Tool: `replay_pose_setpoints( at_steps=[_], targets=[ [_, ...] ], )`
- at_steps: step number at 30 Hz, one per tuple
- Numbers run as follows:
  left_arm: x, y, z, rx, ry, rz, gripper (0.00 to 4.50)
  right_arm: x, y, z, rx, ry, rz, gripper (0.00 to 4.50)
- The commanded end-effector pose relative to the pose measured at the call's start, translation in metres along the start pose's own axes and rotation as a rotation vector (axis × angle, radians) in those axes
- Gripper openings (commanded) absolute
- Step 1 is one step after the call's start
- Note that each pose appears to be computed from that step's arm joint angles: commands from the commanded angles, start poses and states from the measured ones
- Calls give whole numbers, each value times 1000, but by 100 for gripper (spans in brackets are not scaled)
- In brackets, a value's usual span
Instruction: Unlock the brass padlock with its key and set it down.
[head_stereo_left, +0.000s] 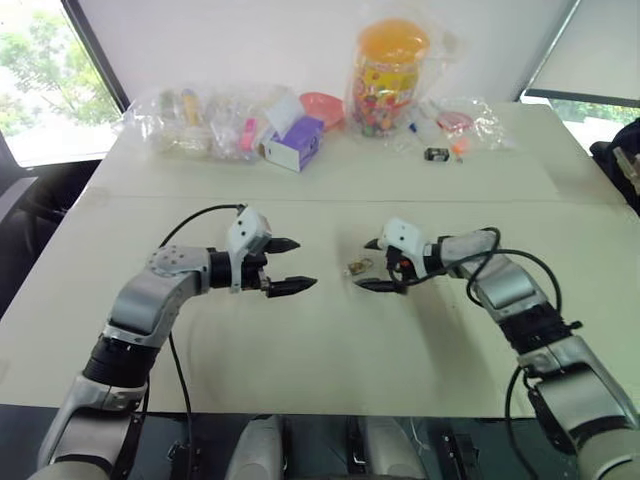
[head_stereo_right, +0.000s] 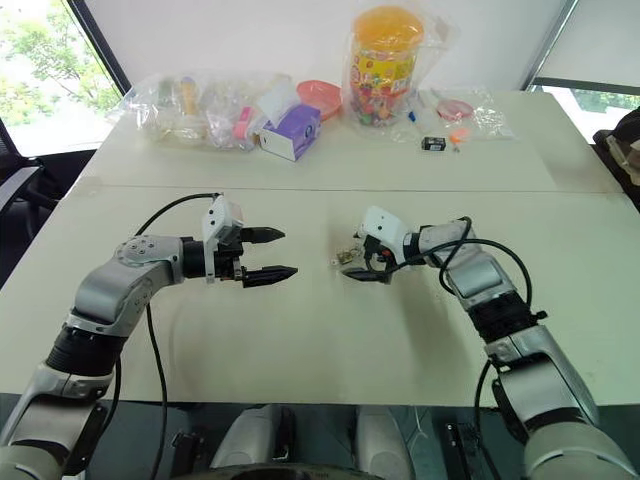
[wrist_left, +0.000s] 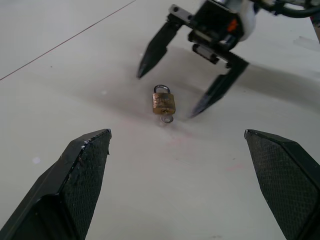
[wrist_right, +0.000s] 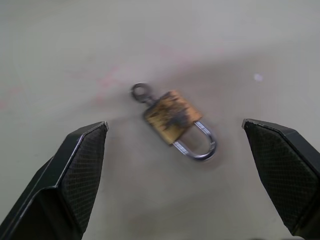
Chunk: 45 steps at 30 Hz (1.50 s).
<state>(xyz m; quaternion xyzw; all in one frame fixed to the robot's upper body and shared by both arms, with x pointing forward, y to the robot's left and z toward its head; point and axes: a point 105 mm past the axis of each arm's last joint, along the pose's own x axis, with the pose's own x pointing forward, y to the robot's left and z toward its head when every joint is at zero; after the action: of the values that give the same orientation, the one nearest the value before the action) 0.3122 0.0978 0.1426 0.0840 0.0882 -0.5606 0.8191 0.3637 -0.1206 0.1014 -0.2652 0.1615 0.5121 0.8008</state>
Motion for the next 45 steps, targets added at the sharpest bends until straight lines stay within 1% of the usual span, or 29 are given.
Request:
replay_pose_setpoints(
  at_steps=[1, 8, 9, 11, 12, 14, 15, 17, 22, 23, 27, 30, 33, 37, 41, 43, 45],
  targets=[
    [-5, -1, 10, 31, -25, 15, 450, 2, -10, 2, -28, -13, -18, 445],
    [-7, -2, 11, 33, -23, 22, 450, 12, -1, -13, -41, 32, 49, 445],
    [-7, -1, 11, 34, -23, 24, 450, 14, 2, -14, -44, 33, 60, 423],
    [-6, -1, 11, 34, -23, 24, 450, 19, 12, -12, -44, 14, 87, 367],
    [-6, -1, 12, 35, -23, 24, 450, 21, 16, -11, -44, 6, 96, 314],
    [-5, -1, 12, 34, -23, 20, 450, 24, 24, -11, -53, 2, 109, 235],
    [-5, -2, 11, 33, -22, 17, 450, 24, 27, -11, -59, 3, 111, 173],
    [-4, -2, 11, 32, -21, 11, 450, 23, 30, -11, -66, 3, 111, 70],
    [-1, -2, 13, 5, -36, -6, 450, 9, 29, -2, -171, 3, 31, 70],
    [0, -2, 14, -12, -46, -11, 450, 3, 28, 4, -221, -5, -2, 70],
    [6, 3, 18, -100, -82, -37, 450, -30, 25, 42, -588, -61, -226, 70],
    [8, 5, 22, -142, -101, -59, 450, -42, 28, 53, -709, -72, -300, 70],
    [11, 6, 26, -169, -114, -81, 450, -50, 37, 61, -772, -77, -308, 70],
    [16, 2, 29, -163, -110, -133, 450, -55, 46, 81, -844, -102, -318, 70],
    [20, 4, 34, -159, -124, -143, 450, -54, 54, 84, -858, -93, -282, 70],
    [21, 3, 35, -157, -130, -152, 392, -53, 56, 86, -864, -96, -274, 70],
    [21, 2, 36, -158, -130, -155, 318, -54, 57, 88, -864, -99, -269, 70]
  ],
)
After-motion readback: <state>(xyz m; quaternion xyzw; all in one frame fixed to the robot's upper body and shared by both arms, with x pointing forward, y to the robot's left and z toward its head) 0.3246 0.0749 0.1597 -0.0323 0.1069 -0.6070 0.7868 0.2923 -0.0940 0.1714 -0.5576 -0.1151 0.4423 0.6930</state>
